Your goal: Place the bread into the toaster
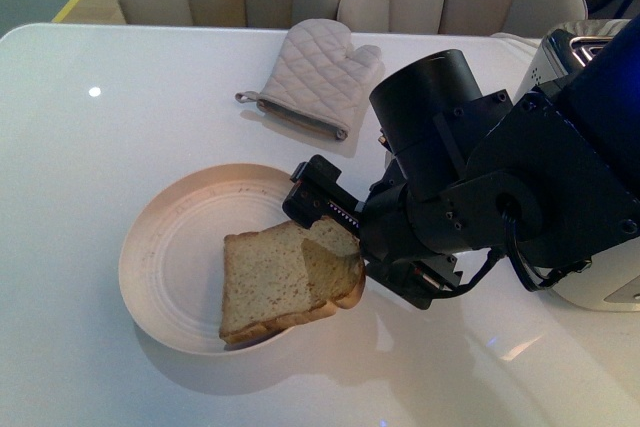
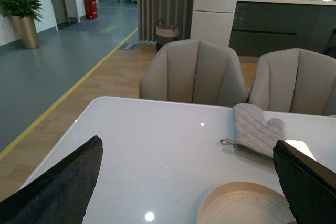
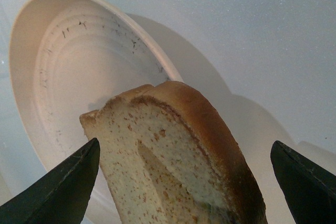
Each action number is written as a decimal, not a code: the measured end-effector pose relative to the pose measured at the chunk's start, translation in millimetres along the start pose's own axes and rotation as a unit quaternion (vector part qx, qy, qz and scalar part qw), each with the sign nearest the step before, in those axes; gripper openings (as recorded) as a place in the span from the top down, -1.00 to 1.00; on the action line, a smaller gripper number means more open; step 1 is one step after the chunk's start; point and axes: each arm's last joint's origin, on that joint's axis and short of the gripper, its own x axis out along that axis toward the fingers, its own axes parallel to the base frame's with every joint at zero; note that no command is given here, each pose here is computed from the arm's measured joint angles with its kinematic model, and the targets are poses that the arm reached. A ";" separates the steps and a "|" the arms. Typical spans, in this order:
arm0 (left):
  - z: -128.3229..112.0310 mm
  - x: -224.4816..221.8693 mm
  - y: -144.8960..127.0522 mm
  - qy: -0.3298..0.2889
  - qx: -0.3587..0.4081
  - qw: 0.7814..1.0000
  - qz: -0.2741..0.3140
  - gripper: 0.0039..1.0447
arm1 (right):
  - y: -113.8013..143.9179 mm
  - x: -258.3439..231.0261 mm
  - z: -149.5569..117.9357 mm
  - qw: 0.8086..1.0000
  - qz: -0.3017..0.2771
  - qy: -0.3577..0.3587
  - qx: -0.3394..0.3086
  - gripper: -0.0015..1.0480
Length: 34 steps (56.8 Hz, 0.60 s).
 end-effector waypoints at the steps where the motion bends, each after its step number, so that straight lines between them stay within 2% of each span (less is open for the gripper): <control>1: 0.1 0.0 0.0 0.000 0.000 1.000 0.000 -0.86 | 0.0 0.0 0.0 1.000 0.000 0.000 0.000 -0.79; 15: 0.1 0.0 0.0 0.000 0.000 1.000 0.000 -0.86 | 1.0 0.2 -1.3 1.000 0.002 0.005 0.001 -0.08; 17: 0.0 0.0 0.0 0.000 0.000 1.000 0.000 -0.86 | 1.0 0.2 -1.3 1.000 0.002 0.005 0.002 0.09; 23: 0.0 0.0 0.0 0.000 0.000 1.000 0.000 -0.86 | 0.7 0.2 -1.2 1.000 0.001 0.004 0.004 0.38; 29: 0.0 0.0 0.0 0.000 0.000 1.000 0.000 -0.86 | 2.2 -0.9 -0.1 1.000 0.007 0.005 0.010 0.79; 34: 0.1 0.0 0.0 0.000 0.000 1.000 0.000 -0.86 | 3.6 -2.4 2.1 1.000 0.014 0.000 0.011 0.93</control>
